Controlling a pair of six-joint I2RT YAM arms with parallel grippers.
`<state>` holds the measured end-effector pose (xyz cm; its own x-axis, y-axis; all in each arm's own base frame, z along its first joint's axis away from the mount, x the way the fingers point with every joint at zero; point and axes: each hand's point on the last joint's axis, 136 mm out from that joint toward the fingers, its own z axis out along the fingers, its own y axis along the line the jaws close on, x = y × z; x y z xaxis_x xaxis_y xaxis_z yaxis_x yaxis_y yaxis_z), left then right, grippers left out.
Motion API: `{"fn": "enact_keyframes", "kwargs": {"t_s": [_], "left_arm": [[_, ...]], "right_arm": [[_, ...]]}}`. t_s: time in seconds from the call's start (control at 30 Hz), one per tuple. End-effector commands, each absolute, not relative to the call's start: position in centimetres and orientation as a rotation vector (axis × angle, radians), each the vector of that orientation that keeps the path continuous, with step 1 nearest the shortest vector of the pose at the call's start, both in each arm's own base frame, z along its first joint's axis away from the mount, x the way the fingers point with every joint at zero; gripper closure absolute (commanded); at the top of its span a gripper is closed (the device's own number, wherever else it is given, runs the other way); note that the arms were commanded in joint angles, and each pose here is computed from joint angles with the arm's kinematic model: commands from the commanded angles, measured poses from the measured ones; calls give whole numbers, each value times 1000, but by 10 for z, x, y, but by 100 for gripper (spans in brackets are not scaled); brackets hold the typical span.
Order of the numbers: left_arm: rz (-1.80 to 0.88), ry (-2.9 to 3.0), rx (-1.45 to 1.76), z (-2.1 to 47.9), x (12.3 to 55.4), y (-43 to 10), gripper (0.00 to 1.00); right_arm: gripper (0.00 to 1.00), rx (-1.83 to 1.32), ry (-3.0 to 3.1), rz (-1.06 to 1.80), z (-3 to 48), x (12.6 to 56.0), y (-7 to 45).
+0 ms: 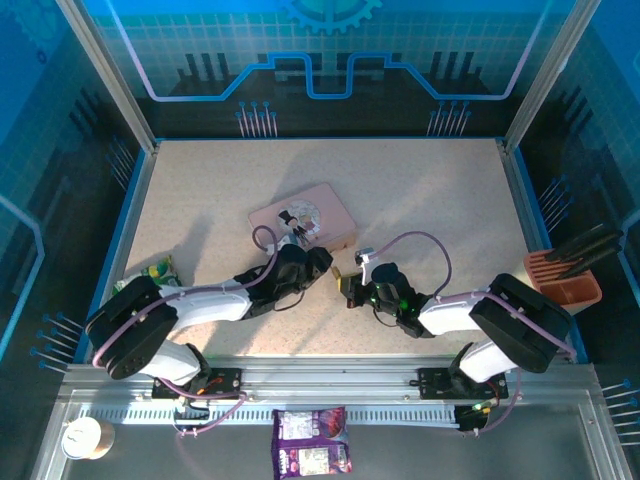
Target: Unlock the padlock with the key
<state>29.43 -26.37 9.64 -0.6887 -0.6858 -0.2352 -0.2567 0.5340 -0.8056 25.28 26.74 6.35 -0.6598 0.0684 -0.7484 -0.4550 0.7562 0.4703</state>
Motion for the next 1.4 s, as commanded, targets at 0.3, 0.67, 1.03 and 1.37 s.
{"fn": "enact_keyframes", "kwargs": {"t_s": [0.3, 0.67, 1.03, 1.37], "left_arm": [[-765, 2262, -584, 114, 286, -217, 35], [-517, 2308, -460, 124, 292, -161, 28], [-590, 2336, -458, 110, 321, -141, 14], [-609, 2376, -476, 91, 328, -142, 15]], "right_arm": [[75, -289, 2266, 793, 56, 260, 257], [60, -410, 2279, 793, 70, 271, 249], [58, -609, 2294, 833, 70, 291, 278], [69, -647, 2365, 842, 50, 297, 290]]}}
